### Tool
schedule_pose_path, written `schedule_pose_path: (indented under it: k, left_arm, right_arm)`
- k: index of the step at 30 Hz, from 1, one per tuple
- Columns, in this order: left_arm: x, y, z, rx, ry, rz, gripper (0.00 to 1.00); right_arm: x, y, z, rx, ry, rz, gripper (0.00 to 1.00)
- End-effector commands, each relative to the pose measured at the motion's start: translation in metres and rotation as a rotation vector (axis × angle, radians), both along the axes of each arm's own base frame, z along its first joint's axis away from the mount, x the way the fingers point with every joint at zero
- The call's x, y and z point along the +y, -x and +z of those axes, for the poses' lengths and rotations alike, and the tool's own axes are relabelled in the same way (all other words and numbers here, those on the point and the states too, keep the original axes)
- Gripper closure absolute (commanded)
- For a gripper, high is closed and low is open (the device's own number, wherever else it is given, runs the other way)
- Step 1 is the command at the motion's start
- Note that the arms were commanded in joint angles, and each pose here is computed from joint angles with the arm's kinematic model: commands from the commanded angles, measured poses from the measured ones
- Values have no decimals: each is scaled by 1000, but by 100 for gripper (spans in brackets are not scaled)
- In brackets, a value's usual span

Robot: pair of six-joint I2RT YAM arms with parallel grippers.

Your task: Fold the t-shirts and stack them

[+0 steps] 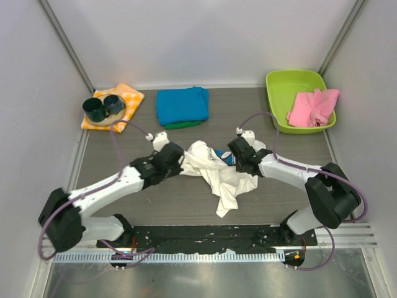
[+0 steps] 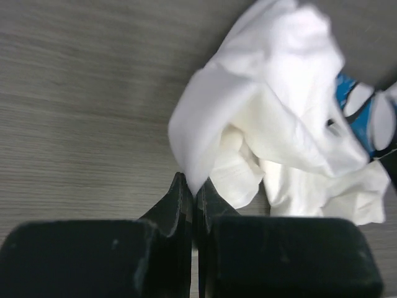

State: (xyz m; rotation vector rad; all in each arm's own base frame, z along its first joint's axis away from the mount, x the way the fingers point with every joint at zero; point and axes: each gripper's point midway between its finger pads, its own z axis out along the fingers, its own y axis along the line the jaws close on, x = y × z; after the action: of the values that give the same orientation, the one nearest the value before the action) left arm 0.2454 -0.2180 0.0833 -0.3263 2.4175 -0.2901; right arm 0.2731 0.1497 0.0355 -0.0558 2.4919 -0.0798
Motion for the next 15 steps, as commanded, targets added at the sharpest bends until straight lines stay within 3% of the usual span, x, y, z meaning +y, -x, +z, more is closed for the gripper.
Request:
schedule_pose_path:
  k: [1, 6, 11, 12, 15]
  left_arm:
    - [49, -13, 76, -141, 24, 72, 100]
    - [81, -15, 159, -293, 46, 83, 100]
    - [98, -9, 206, -383, 49, 92, 100]
    - [99, -9, 209, -390, 51, 92, 98]
    - [98, -10, 194, -354, 16, 85, 79]
  right_arm:
    - [-5, -53, 54, -182, -52, -111, 99]
    - [-3, -75, 142, -344, -110, -127, 99]
    - [-22, -64, 258, -536, -163, -129, 99]
    - [-25, -62, 267, -545, -154, -133, 99]
    - [-28, -62, 270, -516, -102, -115, 99]
